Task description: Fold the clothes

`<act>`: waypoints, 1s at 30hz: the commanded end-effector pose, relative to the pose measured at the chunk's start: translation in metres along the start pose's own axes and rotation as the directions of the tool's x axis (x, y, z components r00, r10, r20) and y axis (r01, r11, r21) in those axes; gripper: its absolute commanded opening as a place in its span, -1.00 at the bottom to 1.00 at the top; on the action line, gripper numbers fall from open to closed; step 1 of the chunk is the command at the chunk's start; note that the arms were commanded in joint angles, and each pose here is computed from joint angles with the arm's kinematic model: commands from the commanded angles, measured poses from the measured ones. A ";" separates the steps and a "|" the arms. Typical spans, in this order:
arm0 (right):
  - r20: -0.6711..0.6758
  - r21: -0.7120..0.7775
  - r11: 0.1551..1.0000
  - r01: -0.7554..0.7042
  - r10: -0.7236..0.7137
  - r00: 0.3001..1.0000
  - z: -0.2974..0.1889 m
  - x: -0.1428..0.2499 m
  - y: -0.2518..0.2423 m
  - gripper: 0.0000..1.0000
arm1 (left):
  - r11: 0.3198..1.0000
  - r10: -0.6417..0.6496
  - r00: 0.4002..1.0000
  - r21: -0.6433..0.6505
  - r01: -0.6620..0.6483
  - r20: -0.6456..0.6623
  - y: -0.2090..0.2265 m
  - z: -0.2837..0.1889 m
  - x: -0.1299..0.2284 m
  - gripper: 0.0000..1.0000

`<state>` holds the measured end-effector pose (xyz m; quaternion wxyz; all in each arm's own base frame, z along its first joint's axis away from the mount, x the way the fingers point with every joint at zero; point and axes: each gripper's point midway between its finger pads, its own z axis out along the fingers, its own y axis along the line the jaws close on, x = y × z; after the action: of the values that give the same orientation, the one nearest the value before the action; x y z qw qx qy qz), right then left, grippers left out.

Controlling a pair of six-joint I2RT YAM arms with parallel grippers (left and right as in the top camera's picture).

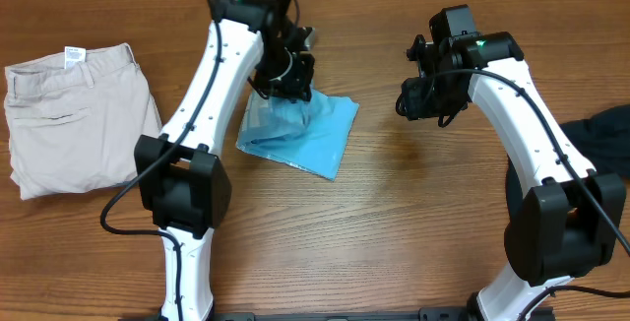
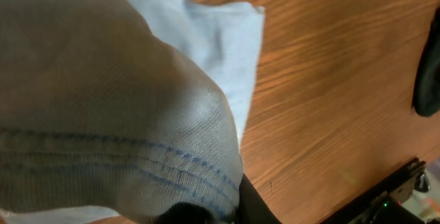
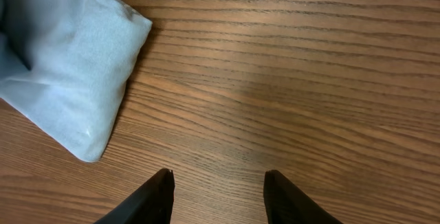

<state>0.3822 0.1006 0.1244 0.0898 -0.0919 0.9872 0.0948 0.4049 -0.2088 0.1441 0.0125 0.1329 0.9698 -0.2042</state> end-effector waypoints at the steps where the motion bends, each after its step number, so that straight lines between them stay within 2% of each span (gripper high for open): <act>1: 0.019 0.002 1.000 -0.007 0.007 1.000 -0.005 -0.004 -0.002 -0.08 | 0.999 0.042 0.999 -0.034 -0.042 0.017 -0.016 0.001 -0.002 -0.68; 3: 0.019 0.002 1.000 -0.007 0.007 1.000 -0.005 -0.004 -0.002 -0.08 | 0.995 0.057 0.998 -0.080 -0.056 0.006 -0.015 0.006 0.000 -0.66; 10: 0.019 0.002 1.000 -0.007 0.007 1.000 -0.005 -0.004 -0.002 -0.08 | 0.991 0.095 0.995 -0.086 -0.098 -0.039 -0.027 0.024 0.008 -0.62; 14: 0.014 0.003 1.000 -0.008 0.008 1.000 -0.005 -0.003 -0.002 -0.08 | 0.987 0.085 0.994 -0.128 -0.093 -0.065 -0.018 0.031 0.010 -0.60; 25: 0.015 0.003 1.000 -0.008 0.008 1.000 -0.005 -0.003 -0.002 -0.07 | 0.985 0.098 0.988 -0.128 -0.113 -0.116 -0.024 0.053 0.017 -0.62; 30: 0.015 0.003 1.000 -0.007 0.007 1.000 -0.005 -0.003 -0.002 -0.07 | 0.985 0.132 0.982 -0.092 -0.145 -0.136 -0.037 0.060 0.022 -0.52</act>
<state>0.3815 0.1006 0.1243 0.0885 -0.0916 0.9873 0.0949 0.3800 -0.2474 0.1057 -0.0203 0.1979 0.9709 -0.1331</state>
